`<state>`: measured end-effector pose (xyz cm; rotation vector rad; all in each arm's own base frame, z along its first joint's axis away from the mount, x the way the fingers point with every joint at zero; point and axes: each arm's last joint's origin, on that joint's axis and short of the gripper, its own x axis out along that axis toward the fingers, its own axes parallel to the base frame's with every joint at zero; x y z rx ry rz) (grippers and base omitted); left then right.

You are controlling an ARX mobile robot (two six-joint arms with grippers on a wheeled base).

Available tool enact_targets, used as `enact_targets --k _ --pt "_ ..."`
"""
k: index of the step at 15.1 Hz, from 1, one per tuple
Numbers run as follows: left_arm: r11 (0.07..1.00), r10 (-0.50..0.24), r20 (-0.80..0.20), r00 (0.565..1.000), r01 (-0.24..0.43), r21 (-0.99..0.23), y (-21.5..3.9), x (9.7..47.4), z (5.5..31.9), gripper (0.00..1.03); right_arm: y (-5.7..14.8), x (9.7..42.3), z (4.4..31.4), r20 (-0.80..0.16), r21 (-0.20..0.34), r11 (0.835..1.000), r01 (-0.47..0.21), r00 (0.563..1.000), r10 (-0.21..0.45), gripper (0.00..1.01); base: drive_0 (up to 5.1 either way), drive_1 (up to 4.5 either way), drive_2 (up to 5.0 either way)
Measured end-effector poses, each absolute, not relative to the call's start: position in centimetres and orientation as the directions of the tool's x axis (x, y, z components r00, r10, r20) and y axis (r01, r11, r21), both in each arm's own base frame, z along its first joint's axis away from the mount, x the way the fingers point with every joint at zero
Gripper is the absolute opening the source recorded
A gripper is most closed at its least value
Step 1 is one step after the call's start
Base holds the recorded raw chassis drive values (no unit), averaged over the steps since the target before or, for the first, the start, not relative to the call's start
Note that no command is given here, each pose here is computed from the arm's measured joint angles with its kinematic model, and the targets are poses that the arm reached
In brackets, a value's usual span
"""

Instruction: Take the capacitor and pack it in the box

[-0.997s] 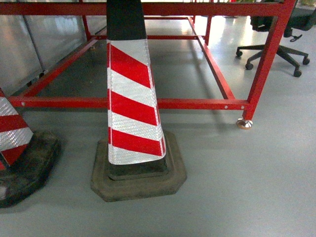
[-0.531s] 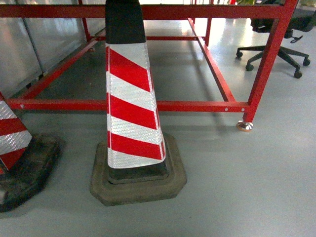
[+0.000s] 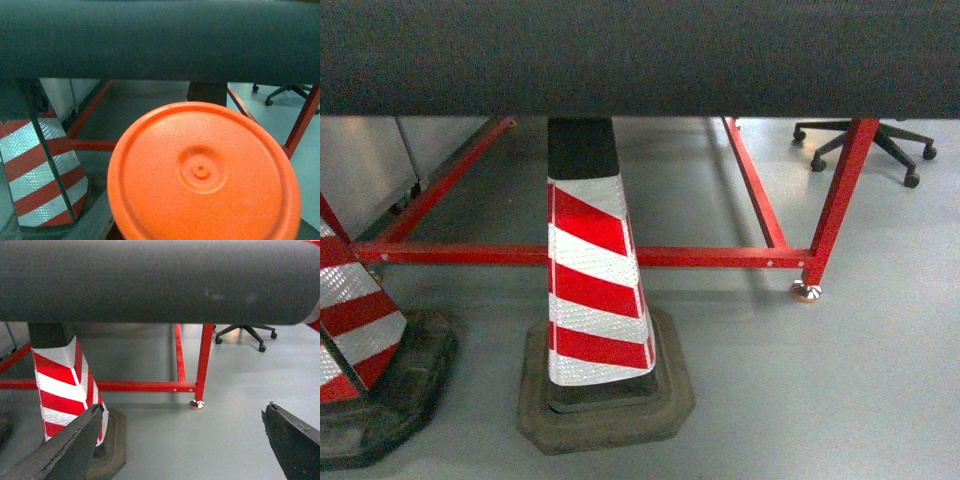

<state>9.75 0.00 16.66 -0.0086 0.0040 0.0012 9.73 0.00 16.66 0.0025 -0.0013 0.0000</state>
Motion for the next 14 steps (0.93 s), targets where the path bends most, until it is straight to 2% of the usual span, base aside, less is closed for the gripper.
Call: enact_targets --k 14 --pt "1.000 0.000 -0.004 1.000 0.000 0.000 -0.01 9.75 16.66 0.44 0.00 9.73 16.66 0.002 0.002 1.000 0.000 1.000 0.000 0.98 0.0 4.01 -4.0"
